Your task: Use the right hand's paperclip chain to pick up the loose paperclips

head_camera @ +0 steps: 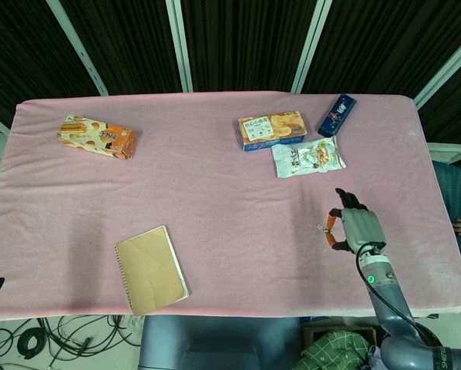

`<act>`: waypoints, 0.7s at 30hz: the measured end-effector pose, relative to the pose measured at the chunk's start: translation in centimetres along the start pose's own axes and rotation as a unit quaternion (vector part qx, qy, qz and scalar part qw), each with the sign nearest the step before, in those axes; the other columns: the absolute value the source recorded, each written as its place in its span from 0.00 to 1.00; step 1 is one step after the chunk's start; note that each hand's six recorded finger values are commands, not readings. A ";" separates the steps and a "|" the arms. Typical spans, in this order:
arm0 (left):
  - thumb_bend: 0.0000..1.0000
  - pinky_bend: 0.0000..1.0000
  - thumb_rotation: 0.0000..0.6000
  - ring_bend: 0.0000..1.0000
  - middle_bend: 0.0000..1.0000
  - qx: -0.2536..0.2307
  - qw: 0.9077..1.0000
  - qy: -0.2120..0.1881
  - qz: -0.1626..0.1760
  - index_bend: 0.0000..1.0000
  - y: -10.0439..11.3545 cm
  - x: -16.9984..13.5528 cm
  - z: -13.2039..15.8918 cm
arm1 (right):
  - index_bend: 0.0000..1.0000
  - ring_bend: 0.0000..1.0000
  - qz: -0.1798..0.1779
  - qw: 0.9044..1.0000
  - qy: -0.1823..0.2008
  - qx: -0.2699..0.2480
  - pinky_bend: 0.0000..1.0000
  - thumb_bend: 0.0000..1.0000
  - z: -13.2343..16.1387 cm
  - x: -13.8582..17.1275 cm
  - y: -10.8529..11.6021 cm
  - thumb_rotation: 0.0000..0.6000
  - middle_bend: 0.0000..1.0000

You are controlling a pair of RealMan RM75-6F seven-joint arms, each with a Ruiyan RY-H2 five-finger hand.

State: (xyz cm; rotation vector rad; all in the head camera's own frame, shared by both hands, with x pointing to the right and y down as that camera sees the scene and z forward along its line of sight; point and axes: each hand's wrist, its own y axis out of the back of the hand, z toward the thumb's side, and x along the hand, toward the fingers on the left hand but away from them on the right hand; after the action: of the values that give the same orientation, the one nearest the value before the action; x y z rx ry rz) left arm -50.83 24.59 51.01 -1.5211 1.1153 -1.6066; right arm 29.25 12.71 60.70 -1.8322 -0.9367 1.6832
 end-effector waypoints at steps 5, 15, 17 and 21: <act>0.22 0.00 1.00 0.00 0.00 0.000 1.000 0.000 0.000 0.03 0.0 0.0 0.0 | 0.57 0.01 0.000 1.000 -0.016 0.022 0.19 0.32 0.0 -1.3 0.2 1.00 0.00; 0.22 0.00 1.00 0.00 0.00 -0.001 1.000 0.002 0.000 0.03 0.1 0.1 -0.1 | 0.58 0.01 0.005 0.998 -0.029 0.049 0.19 0.32 0.3 -3.1 -0.6 1.00 0.00; 0.22 0.00 1.00 0.00 0.00 -0.001 1.000 0.001 0.000 0.03 0.1 0.1 -0.1 | 0.57 0.01 0.009 0.998 -0.030 0.053 0.19 0.32 0.3 -3.2 -0.8 1.00 0.00; 0.22 0.00 1.00 0.00 0.00 -0.002 1.000 0.002 0.001 0.03 0.1 0.1 -0.2 | 0.57 0.01 0.018 0.998 -0.030 0.056 0.19 0.32 0.4 -3.2 -1.4 1.00 0.00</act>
State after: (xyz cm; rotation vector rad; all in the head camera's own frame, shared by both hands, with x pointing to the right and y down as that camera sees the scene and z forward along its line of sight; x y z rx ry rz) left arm -51.01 24.51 50.96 -1.5187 1.1217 -1.6078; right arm 28.56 11.14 63.77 -1.7421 -0.8205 1.7848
